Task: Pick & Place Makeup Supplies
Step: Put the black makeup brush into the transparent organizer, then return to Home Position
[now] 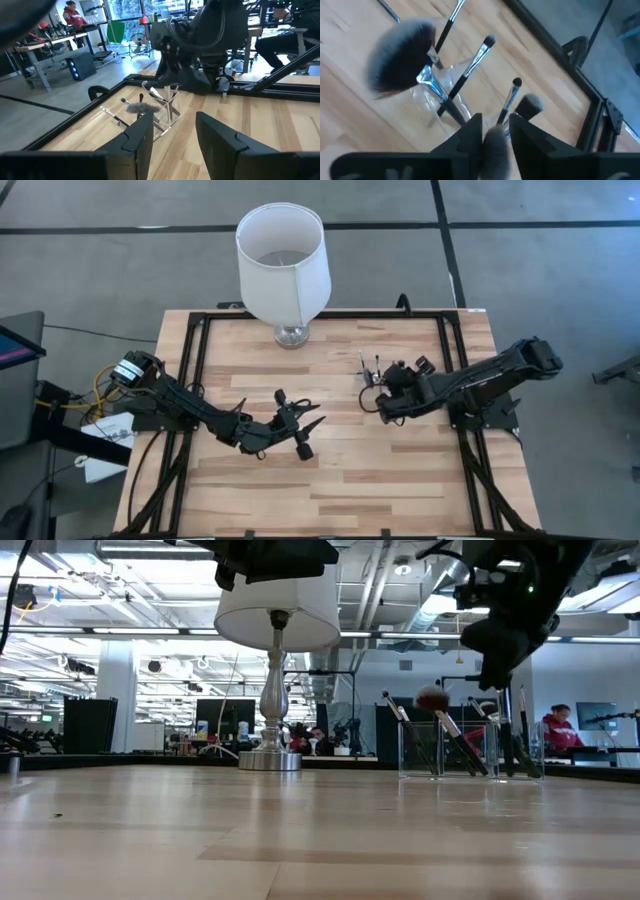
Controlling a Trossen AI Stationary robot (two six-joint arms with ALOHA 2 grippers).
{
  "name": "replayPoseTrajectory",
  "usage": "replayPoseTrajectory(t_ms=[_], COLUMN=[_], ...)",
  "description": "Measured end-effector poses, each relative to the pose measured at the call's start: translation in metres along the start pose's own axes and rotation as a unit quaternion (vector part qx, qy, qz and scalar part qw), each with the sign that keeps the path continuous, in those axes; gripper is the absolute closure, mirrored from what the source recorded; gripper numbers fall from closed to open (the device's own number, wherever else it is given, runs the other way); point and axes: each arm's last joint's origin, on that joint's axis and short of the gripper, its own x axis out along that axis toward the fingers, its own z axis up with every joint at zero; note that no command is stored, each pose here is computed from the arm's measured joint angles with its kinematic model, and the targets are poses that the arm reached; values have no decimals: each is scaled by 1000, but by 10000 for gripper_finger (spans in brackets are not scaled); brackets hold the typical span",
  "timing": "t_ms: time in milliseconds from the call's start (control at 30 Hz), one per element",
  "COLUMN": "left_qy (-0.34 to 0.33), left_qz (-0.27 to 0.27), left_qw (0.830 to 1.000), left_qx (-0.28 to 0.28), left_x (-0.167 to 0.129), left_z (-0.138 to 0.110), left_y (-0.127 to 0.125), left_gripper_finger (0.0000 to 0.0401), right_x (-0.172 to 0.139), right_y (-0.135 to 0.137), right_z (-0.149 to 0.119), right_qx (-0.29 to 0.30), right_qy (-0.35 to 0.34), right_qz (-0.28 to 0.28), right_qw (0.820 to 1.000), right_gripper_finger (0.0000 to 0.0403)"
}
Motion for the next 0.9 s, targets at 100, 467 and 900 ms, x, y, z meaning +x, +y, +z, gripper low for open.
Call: replayPoseTrajectory(t_ms=[100,467,900], left_qy=[-1,-26,-6], left_qz=[1,87,-219], left_qw=[1000,995,976], left_qx=[17,43,-5], left_x=[-2,-77,-166], left_z=[1,68,75], left_y=[-1,32,137], left_gripper_finger=[256,256,256], right_x=[-14,-117,-142], right_y=[-6,-60,-110], right_z=[10,56,12], right_qx=[5,-58,-46], right_qy=[-5,-107,-234], right_qz=[8,114,191], right_qw=[1000,986,952], right_gripper_finger=[295,260,281])
